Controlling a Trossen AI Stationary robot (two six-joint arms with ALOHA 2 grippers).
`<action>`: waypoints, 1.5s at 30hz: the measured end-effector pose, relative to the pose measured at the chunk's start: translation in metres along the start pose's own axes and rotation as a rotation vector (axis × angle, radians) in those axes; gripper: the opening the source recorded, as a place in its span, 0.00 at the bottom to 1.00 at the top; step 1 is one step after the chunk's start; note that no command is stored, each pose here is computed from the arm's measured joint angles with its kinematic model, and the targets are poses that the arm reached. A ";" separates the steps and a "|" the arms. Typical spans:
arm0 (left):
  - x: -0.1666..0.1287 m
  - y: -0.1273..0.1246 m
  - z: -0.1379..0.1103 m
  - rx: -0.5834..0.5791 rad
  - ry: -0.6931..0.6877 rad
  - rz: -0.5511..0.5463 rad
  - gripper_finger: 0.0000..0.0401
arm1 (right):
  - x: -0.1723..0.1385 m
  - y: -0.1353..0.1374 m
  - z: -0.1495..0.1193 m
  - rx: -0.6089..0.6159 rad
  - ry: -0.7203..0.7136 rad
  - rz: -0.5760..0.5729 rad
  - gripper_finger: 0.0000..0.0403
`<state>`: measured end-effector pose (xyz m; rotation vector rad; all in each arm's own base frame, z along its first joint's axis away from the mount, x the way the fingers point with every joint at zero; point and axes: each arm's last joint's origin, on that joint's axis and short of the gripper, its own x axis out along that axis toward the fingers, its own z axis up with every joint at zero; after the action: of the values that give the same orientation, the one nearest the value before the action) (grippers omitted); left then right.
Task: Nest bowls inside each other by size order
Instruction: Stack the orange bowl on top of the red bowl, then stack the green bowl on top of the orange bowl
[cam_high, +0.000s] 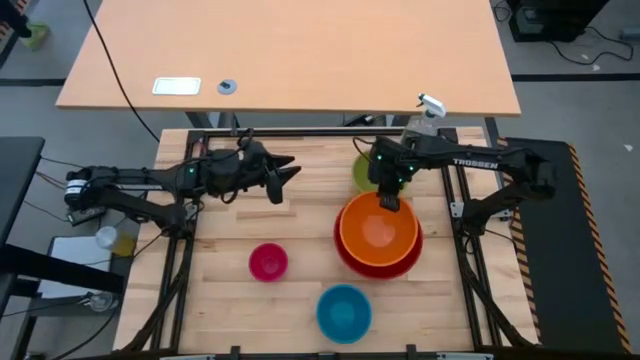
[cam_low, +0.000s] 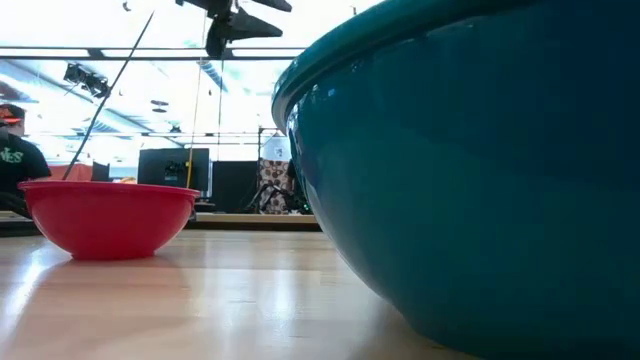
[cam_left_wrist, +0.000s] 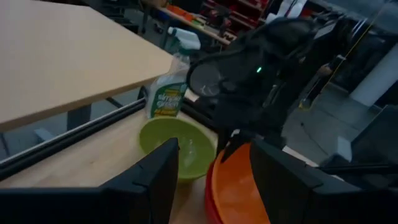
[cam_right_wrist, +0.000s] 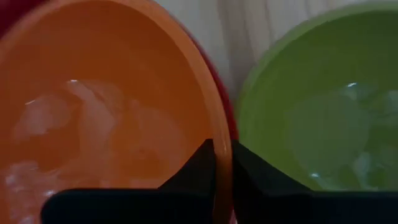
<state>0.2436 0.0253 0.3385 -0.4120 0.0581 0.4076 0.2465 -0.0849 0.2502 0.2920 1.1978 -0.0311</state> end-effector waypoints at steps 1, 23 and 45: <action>0.002 -0.001 -0.001 -0.002 -0.005 -0.007 0.50 | 0.003 0.000 -0.001 -0.007 0.003 0.008 0.14; 0.003 -0.018 -0.008 -0.060 -0.003 -0.080 0.50 | -0.055 -0.025 -0.056 0.534 -0.087 -0.294 0.54; 0.004 -0.019 -0.011 -0.125 0.015 -0.076 0.50 | 0.041 -0.061 -0.137 1.094 -0.546 -0.271 0.63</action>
<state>0.2552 0.0068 0.3350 -0.5390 0.0318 0.3337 0.1261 -0.1054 0.1542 0.9982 0.5646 -0.9627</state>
